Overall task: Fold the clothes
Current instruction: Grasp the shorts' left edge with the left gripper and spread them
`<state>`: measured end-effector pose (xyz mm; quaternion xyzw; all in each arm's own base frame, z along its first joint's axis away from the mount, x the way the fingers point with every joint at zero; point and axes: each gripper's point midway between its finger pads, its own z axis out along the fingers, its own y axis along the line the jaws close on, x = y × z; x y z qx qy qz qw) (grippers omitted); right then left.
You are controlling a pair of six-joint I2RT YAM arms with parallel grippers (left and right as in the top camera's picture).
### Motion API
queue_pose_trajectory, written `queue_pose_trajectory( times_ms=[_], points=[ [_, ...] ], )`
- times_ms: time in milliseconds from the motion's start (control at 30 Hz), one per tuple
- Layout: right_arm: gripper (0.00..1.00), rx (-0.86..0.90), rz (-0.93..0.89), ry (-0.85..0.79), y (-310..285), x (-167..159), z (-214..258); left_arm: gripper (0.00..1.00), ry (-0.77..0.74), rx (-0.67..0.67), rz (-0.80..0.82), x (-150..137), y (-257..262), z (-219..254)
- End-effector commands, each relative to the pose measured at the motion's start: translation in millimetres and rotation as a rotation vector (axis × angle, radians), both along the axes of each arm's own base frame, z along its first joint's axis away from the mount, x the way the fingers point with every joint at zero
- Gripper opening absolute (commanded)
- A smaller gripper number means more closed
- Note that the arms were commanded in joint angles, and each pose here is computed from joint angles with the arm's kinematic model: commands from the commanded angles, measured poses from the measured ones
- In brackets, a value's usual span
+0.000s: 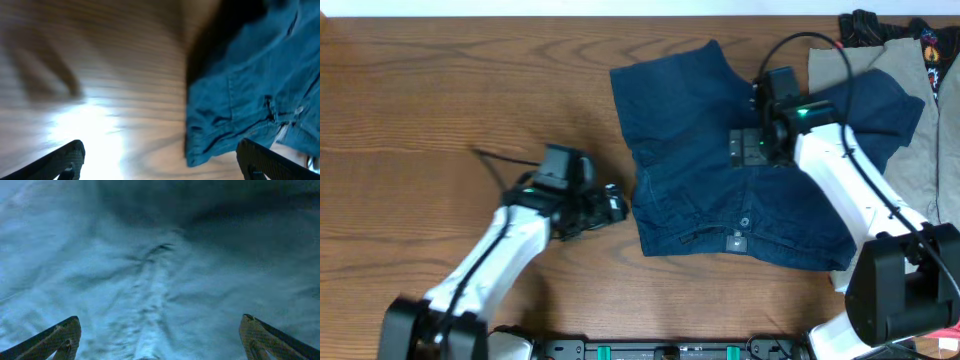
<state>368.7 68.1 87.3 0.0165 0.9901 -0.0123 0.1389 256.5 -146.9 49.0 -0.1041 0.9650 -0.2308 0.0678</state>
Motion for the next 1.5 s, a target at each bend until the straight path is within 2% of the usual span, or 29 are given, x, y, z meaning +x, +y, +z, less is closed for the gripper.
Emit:
queue_pose_trajectory(
  times_ms=[0, 133, 167, 200, 267, 333, 367, 467, 567, 700, 833, 933, 967, 1000, 1067, 1100, 1133, 1167, 1333, 1433, 1467],
  points=[
    [0.99, -0.019, -0.047, 0.02, -19, -2, -3, 0.98, 0.046, -0.023, -0.033, -8, -29, -18],
    [0.99, -0.021, -0.081, 0.031, -32, -3, -4, 0.99, 0.027, -0.049, -0.083, -6, -63, -33],
    [0.99, -0.02, -0.086, 0.032, -34, -3, -4, 0.96, 0.022, -0.055, -0.094, -7, -70, -36],
    [0.99, -0.021, -0.092, 0.033, -36, -3, -4, 0.88, 0.023, -0.06, -0.105, -8, -77, -40],
    [0.99, -0.021, -0.098, 0.034, -38, -3, -4, 0.53, 0.028, -0.062, -0.124, -12, -87, -47],
    [0.99, -0.021, -0.103, 0.035, -40, -3, -4, 0.11, 0.046, -0.051, -0.145, -19, -90, -54],
    [0.99, -0.021, -0.105, 0.036, -41, -3, -4, 0.06, 0.066, -0.039, -0.147, -23, -88, -57],
    [0.99, -0.021, -0.112, 0.037, -43, -3, -4, 0.06, 0.1, 0.012, -0.17, -30, -71, -61],
    [0.99, -0.021, -0.111, 0.038, -43, -3, -4, 0.06, 0.114, 0.159, -0.154, -21, -23, -59],
    [0.99, -0.013, -0.109, 0.04, -42, -4, -4, 0.06, 0.09, 0.361, -0.01, 21, 62, -32],
    [0.99, 0.033, -0.097, 0.045, -33, -4, -4, 0.05, -0.034, 0.371, 0.182, 86, 129, 19],
    [0.99, 0.065, -0.089, 0.049, -27, -4, -5, 0.08, -0.138, 0.363, 0.333, 122, 175, 57],
    [0.99, 0.07, -0.087, 0.05, -27, -4, -5, 0.16, -0.157, 0.359, 0.38, 128, 188, 67],
    [0.99, 0.07, -0.087, 0.051, -27, -5, -5, 0.33, -0.168, 0.343, 0.432, 132, 199, 75],
    [0.99, 0.069, -0.087, 0.054, -27, -5, -5, 0.57, -0.164, 0.281, 0.476, 133, 208, 80],
    [0.99, 0.069, -0.088, 0.054, -27, -5, -5, 0.76, -0.149, 0.241, 0.477, 130, 206, 80],
    [0.99, 0.069, -0.088, 0.054, -27, -5, -5, 0.89, -0.119, 0.198, 0.471, 124, 201, 78],
    [0.99, 0.069, -0.088, 0.053, -27, -5, -5, 0.98, -0.079, 0.165, 0.46, 116, 195, 73],
    [0.99, 0.07, -0.087, 0.047, -26, -4, -5, 0.97, 0.164, 0.076, 0.391, 63, 156, 54],
    [0.99, 0.07, -0.087, 0.047, -26, -4, -5, 0.98, 0.305, 0.083, 0.317, 27, 130, 39],
    [0.99, 0.07, -0.087, 0.047, -26, -4, -5, 0.98, 0.312, 0.084, 0.312, 25, 128, 38]
  ],
)
